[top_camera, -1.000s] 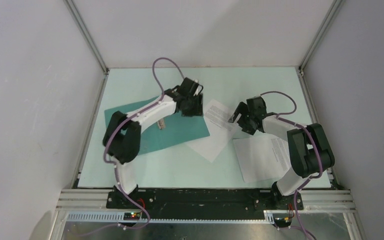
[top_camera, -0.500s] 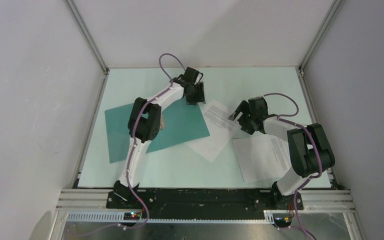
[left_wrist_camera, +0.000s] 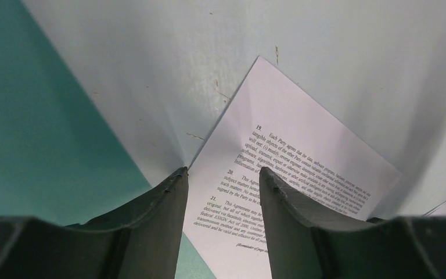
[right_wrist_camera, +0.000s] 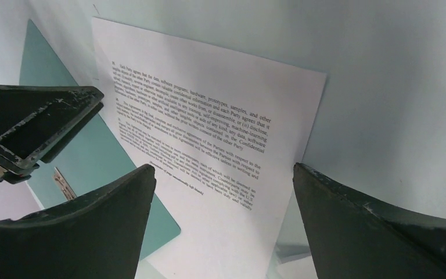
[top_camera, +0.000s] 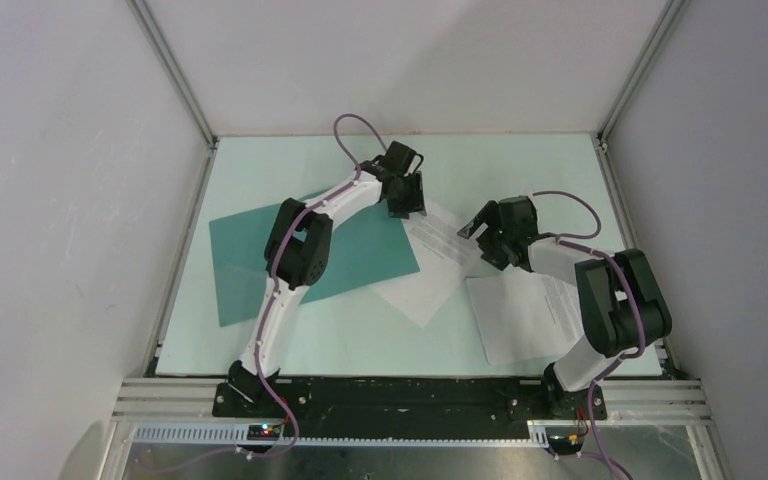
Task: Put the files into the folder
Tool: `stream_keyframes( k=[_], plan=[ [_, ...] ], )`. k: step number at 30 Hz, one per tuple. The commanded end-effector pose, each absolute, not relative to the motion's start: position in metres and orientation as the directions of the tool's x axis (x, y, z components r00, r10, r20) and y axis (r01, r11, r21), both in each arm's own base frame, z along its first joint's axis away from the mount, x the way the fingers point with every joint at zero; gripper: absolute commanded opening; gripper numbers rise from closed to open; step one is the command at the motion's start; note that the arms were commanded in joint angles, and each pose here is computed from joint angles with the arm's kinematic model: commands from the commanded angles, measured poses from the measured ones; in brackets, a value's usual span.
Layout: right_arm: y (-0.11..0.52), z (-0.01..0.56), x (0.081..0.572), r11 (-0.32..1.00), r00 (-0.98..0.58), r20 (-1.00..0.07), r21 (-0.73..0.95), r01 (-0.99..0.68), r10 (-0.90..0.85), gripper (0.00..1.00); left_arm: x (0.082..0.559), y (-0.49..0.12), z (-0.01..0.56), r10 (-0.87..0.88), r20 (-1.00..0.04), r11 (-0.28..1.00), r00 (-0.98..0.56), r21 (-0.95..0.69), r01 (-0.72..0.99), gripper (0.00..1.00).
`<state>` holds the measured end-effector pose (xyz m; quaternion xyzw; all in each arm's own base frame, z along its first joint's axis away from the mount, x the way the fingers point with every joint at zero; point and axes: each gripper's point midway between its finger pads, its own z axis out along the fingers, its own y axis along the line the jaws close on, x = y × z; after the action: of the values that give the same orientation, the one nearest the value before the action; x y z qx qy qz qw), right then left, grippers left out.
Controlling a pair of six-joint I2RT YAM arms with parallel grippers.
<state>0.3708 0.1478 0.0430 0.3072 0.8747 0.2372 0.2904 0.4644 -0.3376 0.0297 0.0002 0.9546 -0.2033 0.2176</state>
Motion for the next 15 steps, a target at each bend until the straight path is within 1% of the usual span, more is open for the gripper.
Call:
stream_keyframes(
  k=[1,5,10,15],
  plan=[
    [0.147,0.008,0.356,0.692,-0.671,-0.293,0.556,0.461,0.682,0.94,0.452,-0.339,0.021,-0.161,-0.323,0.911,-0.933,-0.413,-0.015,0.54],
    [0.163,0.006,0.358,0.676,-0.690,-0.262,0.594,0.435,0.675,0.93,0.444,-0.346,0.014,-0.173,-0.270,0.896,-0.947,-0.442,-0.038,0.53],
    [0.175,0.010,0.360,0.662,-0.704,-0.248,0.632,0.404,0.666,0.93,0.440,-0.350,0.014,-0.174,-0.251,0.889,-0.952,-0.457,-0.042,0.52],
    [0.181,0.021,0.362,0.653,-0.713,-0.250,0.661,0.369,0.656,0.89,0.438,-0.352,0.016,-0.173,-0.239,0.881,-0.956,-0.471,-0.042,0.52]
  ],
)
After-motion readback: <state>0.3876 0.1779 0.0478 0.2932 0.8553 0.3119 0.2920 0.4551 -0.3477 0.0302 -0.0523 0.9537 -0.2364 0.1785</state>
